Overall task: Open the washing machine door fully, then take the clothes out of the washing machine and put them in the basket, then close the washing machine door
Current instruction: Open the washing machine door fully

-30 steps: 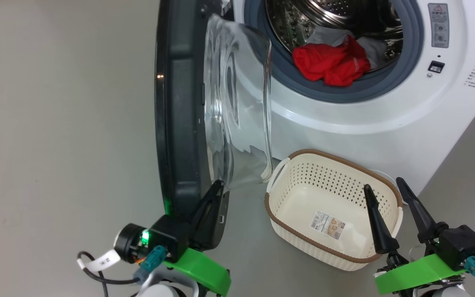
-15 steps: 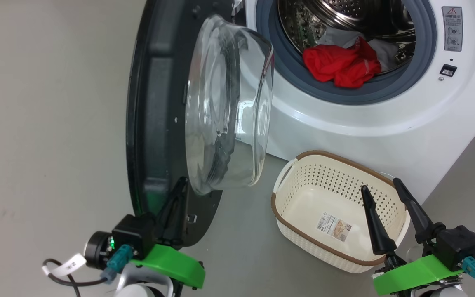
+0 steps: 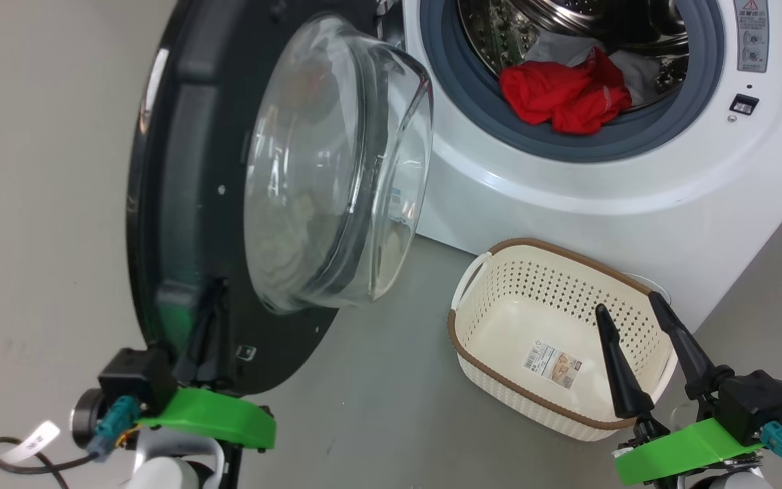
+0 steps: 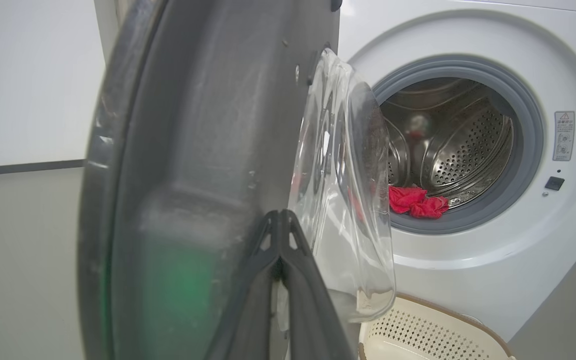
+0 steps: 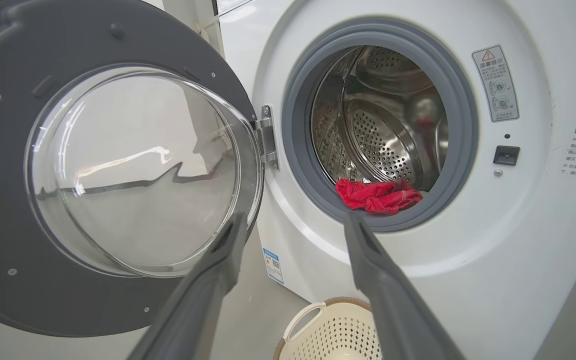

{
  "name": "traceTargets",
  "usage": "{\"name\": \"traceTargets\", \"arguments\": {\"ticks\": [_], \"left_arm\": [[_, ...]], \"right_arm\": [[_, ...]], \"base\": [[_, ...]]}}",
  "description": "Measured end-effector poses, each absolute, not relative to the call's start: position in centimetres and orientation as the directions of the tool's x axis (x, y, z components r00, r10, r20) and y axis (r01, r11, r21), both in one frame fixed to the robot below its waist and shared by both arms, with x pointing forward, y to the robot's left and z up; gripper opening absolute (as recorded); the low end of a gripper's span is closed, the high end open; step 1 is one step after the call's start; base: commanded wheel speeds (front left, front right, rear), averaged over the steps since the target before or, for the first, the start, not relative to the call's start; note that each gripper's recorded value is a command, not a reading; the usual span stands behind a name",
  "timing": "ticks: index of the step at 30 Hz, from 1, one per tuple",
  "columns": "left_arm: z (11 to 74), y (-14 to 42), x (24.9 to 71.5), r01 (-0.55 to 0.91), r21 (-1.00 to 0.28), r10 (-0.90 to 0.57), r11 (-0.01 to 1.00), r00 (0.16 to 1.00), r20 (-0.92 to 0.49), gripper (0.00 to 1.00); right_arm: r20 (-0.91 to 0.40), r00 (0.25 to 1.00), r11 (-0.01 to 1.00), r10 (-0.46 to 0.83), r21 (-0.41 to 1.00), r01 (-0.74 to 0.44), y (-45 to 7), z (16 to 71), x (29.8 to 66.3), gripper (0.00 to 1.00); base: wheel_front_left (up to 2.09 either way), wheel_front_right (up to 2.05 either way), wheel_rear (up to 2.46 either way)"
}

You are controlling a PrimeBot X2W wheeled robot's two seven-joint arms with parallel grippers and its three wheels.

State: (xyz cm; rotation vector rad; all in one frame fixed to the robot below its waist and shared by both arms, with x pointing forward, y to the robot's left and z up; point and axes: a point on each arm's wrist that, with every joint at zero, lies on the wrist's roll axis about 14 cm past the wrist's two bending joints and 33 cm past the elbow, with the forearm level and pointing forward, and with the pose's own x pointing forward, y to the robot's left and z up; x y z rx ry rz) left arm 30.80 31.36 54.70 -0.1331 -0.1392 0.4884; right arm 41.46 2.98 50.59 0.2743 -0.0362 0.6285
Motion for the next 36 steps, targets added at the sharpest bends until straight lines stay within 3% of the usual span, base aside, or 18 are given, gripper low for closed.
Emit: {"name": "traceTargets", "arguments": {"ticks": [13, 23, 36], "left_arm": [[53.7, 35.8, 29.8, -0.576, -0.160, 0.592, 0.801, 0.802, 0.080, 0.00], [53.3, 39.0, 29.3, -0.635, -0.242, 0.664, 0.734, 0.746, 0.055, 0.00], [53.4, 41.2, 29.4, -0.666, -0.187, 0.686, 0.722, 0.725, 0.061, 0.00]], "right_arm": [[0.088, 0.817, 0.783, 0.570, 0.243, -0.573, 2.5, 49.8, 41.8, 1.00], [0.075, 0.823, 0.792, 0.563, 0.236, -0.563, 2.0, 49.8, 42.1, 1.00], [0.062, 0.827, 0.803, 0.558, 0.213, -0.557, 1.6, 49.7, 42.3, 1.00]], "base": [[0.00, 0.00, 0.00], [0.00, 0.00, 0.00], [0.00, 0.00, 0.00]]}}
